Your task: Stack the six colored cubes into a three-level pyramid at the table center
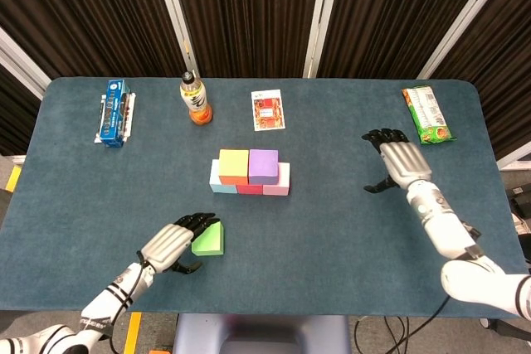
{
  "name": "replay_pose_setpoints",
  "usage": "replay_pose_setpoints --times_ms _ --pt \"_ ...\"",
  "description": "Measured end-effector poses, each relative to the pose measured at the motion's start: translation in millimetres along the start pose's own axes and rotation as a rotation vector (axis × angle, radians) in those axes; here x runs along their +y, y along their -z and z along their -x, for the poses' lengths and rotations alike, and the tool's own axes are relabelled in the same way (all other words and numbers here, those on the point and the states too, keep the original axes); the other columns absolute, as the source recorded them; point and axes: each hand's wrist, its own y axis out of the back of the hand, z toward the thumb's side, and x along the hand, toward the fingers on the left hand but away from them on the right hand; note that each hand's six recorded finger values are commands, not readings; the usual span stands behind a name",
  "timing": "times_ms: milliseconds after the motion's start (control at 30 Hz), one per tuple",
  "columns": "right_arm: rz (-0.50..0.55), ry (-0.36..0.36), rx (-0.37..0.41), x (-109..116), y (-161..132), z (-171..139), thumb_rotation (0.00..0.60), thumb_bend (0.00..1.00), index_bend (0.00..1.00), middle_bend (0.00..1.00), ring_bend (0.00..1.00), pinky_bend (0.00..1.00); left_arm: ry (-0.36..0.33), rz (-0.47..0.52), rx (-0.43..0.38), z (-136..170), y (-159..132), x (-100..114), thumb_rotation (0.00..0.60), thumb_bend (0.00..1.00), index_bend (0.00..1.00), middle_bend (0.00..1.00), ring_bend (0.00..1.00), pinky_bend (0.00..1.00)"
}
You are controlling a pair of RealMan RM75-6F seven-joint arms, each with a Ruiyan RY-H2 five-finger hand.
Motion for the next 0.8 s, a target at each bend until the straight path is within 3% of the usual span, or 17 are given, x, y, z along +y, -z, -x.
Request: replay_pose_setpoints --times_ms 267,400,467,600,700,800 --pt "0.031 -0.003 -0.015 -5 23 -11 0.6 0.07 0.25 0.19 0.0 0.0 -0.011 -0.045 0.032 -13 0 -6 0.6 0.35 0.03 0.01 0.01 0.13" --pt "0.039 -0.014 -0.02 -11 34 -11 0.6 0.07 0.25 0.19 0.0 0.0 -0.026 -0.063 0.05 -22 1 -10 0.6 0.35 0.09 0.07 0.07 0.15" --pt "0.044 -0.02 -0.023 -14 38 -11 0.6 0.07 0.25 0.19 0.0 0.0 -0.039 -0.076 0.056 -26 1 -11 0.6 0.34 0.14 0.12 0.12 0.19" --pt "0.056 -0.02 -0.029 -16 43 -12 0.6 0.07 0.25 0.19 0.0 0.0 -0.095 -0.084 0.064 -31 2 -9 0.6 0.34 0.32 0.36 0.37 0.41" --pt "0.07 -0.012 -0.035 -15 47 -15 0.6 0.07 0.25 0.19 0.0 0.0 -0.141 -0.079 0.06 -32 2 -6 0.6 0.34 0.38 0.42 0.42 0.5" --pt "0.083 0.001 -0.044 -12 54 -20 0.6 0.07 0.25 0.19 0.0 0.0 -0.171 -0.057 0.043 -30 0 -1 0.6 0.34 0.4 0.43 0.44 0.53"
